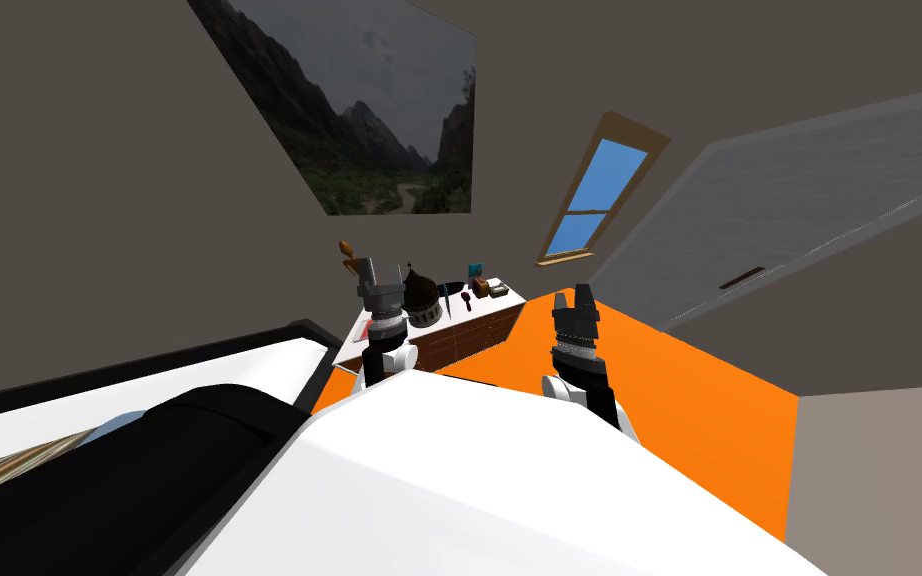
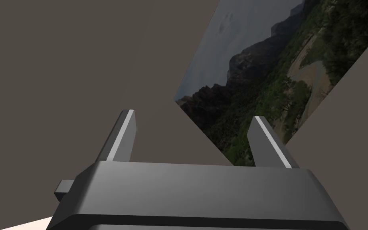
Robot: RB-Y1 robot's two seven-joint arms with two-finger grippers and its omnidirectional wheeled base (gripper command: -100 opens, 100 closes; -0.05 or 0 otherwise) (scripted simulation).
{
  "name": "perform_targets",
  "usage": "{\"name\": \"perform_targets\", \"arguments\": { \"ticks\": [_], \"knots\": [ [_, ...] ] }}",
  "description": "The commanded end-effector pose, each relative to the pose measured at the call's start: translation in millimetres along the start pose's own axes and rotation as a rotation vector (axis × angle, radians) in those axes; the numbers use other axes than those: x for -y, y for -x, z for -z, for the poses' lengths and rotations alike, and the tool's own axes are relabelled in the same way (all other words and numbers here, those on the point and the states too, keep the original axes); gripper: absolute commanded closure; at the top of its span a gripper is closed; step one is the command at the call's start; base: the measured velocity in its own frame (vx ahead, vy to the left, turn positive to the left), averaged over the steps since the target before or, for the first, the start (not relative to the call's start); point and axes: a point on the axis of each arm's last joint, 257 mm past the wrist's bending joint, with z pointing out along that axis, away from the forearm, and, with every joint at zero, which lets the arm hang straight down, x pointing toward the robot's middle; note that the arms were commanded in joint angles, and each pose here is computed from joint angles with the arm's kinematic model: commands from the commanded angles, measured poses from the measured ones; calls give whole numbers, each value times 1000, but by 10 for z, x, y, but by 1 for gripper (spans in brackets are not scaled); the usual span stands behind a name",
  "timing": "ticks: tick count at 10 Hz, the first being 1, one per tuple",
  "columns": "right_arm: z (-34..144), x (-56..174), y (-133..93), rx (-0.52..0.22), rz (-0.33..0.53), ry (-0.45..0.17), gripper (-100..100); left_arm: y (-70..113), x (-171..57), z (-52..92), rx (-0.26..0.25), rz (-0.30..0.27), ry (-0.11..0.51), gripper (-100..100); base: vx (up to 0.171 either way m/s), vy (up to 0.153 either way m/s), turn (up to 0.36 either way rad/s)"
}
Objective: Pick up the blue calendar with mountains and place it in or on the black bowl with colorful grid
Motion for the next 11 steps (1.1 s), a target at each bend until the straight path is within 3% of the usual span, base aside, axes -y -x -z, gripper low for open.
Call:
{"name": "perform_targets", "arguments": {
  "ticks": [1, 6, 11],
  "knots": [
    [0, 0, 0, 0, 0, 0, 0, -32, -72, 27, -26, 13, 21, -100, 13, -19, 8],
    [0, 0, 0, 0, 0, 0, 0, -45, -573, 255, -74, 115, 168, -100, 45, -65, 23],
    [0, 0, 0, 0, 0, 0, 0, 92, -1232, 672, -24, 265, 368, -100, 65, -102, 41]
  ]
}}
